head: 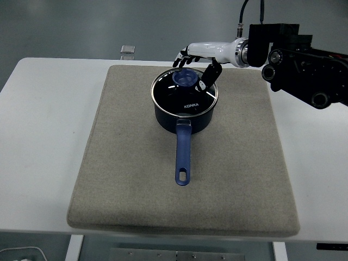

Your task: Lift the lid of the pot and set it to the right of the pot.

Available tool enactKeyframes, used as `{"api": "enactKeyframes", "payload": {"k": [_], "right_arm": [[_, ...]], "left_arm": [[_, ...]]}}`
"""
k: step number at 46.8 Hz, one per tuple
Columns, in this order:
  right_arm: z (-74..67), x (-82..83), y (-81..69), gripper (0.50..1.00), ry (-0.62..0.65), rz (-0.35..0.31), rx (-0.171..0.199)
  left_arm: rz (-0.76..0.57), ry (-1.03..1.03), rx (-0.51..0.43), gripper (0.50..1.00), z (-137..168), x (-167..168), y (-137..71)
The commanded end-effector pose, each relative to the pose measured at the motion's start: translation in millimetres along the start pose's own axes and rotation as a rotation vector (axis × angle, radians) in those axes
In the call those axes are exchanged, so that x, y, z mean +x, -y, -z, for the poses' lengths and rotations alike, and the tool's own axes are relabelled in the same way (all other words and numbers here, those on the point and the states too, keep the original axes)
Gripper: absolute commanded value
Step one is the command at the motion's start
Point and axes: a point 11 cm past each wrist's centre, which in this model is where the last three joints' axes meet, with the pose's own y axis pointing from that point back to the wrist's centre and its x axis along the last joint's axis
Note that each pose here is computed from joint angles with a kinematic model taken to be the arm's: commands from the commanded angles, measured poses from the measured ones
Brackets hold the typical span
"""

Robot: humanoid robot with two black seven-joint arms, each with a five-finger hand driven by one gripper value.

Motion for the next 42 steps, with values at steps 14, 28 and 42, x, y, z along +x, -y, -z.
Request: {"api": "enactKeyframes", "payload": {"k": [14,28,42], "right_arm": [[-0.5,-2.6,1.1,0.762,-0.007,0.007,-0.003],[0.3,-7.5,3.7,0.725,-0.021,0.020,-0.007],[3.4,1.0,1.4,0.660,-0.029,0.007,-0.004]], "left_arm": [[0.001,0.000,-0.001,1.000,-0.1,-0.1,0.0],[-0.001,0.000,-0.001,1.000,-0.1,0.1,0.0],[0.001,0.000,-0.001,1.000,-0.1,-0.1,0.0]]}}
